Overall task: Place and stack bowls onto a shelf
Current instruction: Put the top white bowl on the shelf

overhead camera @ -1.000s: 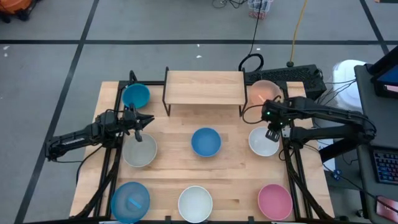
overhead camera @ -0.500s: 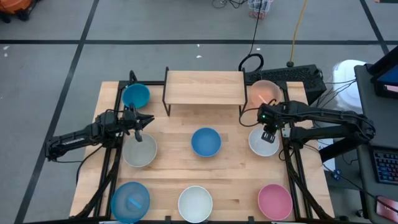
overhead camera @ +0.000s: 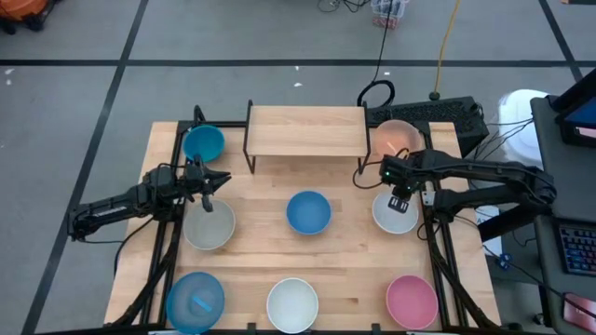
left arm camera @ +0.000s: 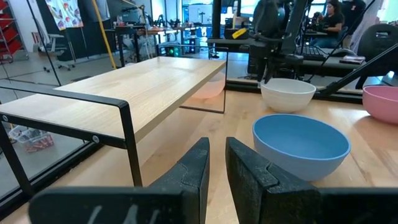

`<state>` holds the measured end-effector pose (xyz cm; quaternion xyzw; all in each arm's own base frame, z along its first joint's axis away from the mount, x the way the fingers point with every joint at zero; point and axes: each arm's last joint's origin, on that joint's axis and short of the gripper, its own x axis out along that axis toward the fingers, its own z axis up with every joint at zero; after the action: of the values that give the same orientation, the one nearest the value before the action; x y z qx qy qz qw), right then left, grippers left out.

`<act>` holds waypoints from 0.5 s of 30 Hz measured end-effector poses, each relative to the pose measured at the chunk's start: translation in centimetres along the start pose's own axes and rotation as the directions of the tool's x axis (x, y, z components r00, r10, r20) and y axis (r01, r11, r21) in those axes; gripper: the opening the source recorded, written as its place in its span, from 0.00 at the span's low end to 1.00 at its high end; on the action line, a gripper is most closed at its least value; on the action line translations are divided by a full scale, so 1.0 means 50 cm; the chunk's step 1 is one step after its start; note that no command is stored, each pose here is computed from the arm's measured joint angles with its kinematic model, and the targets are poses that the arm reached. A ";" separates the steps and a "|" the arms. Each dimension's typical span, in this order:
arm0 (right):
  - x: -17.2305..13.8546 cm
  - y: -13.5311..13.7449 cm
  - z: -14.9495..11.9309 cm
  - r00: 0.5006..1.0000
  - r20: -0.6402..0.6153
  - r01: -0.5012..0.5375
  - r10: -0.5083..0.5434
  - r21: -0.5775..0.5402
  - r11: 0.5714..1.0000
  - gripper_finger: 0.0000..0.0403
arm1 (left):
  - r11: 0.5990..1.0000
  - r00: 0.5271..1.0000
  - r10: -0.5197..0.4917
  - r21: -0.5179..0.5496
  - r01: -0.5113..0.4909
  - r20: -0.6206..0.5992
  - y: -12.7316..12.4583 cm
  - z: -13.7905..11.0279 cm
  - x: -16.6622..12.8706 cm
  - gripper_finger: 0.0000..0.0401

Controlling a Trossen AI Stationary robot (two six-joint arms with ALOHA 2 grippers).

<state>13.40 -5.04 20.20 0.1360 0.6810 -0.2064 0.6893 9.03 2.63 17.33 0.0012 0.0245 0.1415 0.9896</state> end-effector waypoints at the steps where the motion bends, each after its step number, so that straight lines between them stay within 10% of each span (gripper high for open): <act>1: 0.002 -0.001 0.002 1.000 -0.008 0.010 -0.010 0.006 1.000 0.21 | 1.000 1.000 0.000 0.000 0.000 0.000 0.000 0.000 0.000 0.14; 15: 0.037 -0.006 0.031 0.994 -0.099 -0.041 0.044 0.031 0.999 0.21 | 1.000 1.000 0.000 -0.019 0.000 0.000 0.000 0.000 0.000 0.14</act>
<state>14.62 -6.24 18.43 0.1705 0.7086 -0.1942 0.6566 9.03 2.63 17.33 -0.0080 0.0234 0.1417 0.9896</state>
